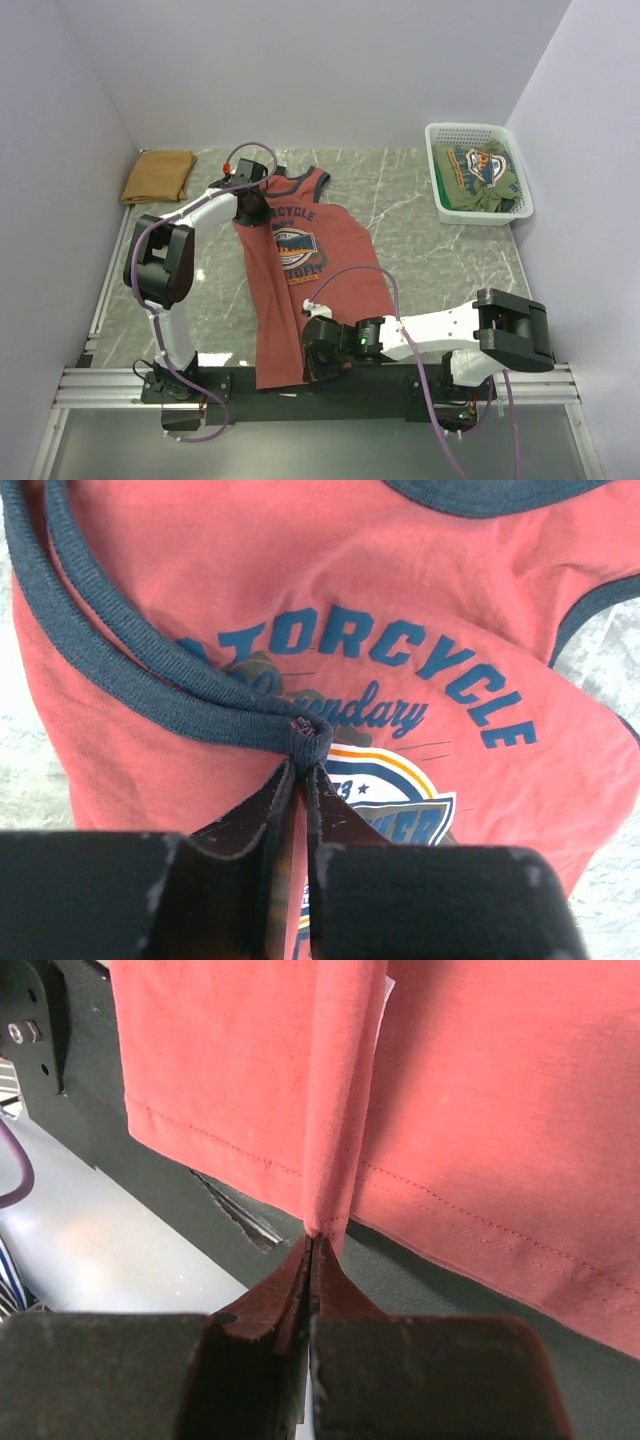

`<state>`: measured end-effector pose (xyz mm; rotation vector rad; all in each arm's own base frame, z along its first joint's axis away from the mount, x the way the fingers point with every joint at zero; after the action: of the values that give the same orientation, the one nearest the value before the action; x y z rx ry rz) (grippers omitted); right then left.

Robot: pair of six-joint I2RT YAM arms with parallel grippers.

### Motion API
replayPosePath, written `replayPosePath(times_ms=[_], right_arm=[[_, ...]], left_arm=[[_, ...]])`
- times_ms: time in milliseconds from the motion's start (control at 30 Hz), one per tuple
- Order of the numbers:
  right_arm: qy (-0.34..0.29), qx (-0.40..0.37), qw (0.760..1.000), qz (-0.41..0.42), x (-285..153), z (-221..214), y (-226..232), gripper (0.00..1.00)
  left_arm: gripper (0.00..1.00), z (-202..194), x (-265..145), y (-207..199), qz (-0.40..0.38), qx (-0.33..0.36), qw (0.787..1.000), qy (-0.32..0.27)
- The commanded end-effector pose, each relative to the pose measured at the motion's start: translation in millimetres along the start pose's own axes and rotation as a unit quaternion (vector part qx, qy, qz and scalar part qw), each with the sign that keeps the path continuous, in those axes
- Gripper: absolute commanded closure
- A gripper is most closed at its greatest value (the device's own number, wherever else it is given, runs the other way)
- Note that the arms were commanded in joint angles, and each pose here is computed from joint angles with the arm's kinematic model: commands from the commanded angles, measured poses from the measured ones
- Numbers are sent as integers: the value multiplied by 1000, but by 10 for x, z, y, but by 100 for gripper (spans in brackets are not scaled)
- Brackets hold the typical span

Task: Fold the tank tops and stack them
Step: Fold the tank top

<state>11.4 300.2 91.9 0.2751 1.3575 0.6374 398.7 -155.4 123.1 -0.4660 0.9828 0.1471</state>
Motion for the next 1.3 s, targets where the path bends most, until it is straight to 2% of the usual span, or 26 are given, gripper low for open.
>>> replayPosePath(times_ms=[0,33,100,133,167,200,267,333,433,567,733,933,1267], right_arm=[[-21,4,1000,-5,-46,45,6,97],[-19,3,1000,-8,-58,45,5,95],[-33,1,999,-32,-86,78,-57,85],[-55,1,998,-34,-138,135,-37,79],[-66,4,997,-42,-171,159,-47,67],[-72,4,995,-65,-224,163,-107,62],[-109,0,991,-82,-393,264,-69,54],[-137,-9,988,-73,-549,354,130,52],[-152,-38,985,-77,-607,381,391,52],[-124,-86,987,-60,-380,328,779,55],[-84,-126,985,-83,68,294,1075,57],[-60,-156,979,-116,314,285,1114,54],[-20,-175,975,-133,623,198,980,49]], left_arm=[[85,189,-55,-171,-35,7,999,-35],[83,200,-63,-176,-36,8,999,-37],[73,211,-78,-182,-40,12,998,-37],[68,237,-127,-210,-49,18,998,-41],[57,267,-163,-238,-59,21,997,-47],[52,289,-204,-252,-64,24,996,-52],[39,402,-375,-271,-70,24,994,-78],[34,511,-554,-225,-65,12,993,-97],[35,667,-720,25,-44,-33,991,-120],[48,733,-736,435,-15,-90,987,-132],[53,545,-496,612,-8,-87,992,-92],[54,356,-205,730,-15,-84,995,-50],[50,241,66,824,3,-83,996,-27]])
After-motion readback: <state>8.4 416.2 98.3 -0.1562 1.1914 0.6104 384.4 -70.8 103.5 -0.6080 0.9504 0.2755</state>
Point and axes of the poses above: each gripper's point midway between its finger pads, its own x axis out along the fingers, its own y axis along the line the jaws close on, z = x × y, the point moved 7 cm from there along -x, back along the fingers, and after that the axes turned 4 degrees about x, right-handed, at the moved point
